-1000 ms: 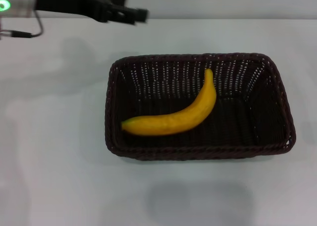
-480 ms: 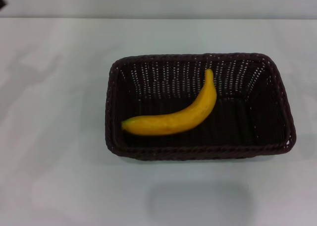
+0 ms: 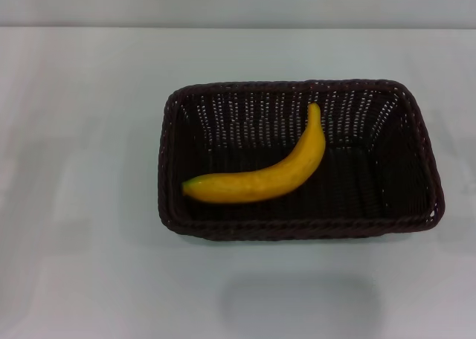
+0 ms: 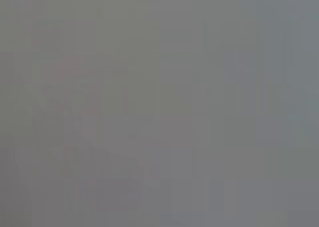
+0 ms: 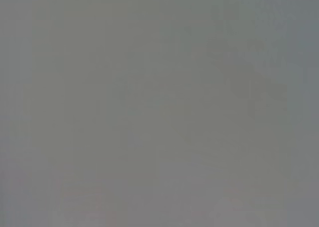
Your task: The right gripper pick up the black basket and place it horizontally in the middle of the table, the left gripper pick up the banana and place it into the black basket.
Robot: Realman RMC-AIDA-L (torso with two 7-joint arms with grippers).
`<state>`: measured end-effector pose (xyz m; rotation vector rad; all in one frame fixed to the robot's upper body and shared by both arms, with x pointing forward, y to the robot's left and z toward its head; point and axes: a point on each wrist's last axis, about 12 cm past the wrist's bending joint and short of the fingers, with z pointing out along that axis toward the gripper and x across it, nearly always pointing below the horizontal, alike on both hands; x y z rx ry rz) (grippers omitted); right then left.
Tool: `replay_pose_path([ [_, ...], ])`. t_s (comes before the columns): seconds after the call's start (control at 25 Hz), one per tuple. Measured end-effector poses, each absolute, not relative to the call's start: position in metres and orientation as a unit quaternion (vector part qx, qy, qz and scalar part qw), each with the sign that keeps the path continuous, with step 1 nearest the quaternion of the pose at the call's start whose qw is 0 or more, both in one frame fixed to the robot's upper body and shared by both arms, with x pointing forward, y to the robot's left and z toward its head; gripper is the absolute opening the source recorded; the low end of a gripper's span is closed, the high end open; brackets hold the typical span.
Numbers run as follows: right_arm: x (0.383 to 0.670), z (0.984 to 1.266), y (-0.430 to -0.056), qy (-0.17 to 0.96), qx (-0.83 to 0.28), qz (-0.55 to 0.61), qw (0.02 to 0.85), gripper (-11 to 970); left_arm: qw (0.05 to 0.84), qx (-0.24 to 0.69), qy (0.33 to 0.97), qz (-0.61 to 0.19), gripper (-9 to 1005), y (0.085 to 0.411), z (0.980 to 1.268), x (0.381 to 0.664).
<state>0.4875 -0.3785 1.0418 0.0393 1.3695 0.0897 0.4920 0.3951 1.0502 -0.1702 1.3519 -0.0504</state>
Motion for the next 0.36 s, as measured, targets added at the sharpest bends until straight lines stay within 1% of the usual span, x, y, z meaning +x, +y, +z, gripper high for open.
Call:
replay_pose_path([
  [0.16,0.4893,1.0404,-0.3798,0.639,0.021,0.039,0.768,869,0.778,-0.109,0.619,-0.001,866,0.3959,1.0442,0.4850],
  [0.36,0.4920,1.0401,-0.3819,0.647,0.016,0.038,0.761,869,0.785,-0.102,0.611,0.004,866,0.3913,1.0450,0.4858],
])
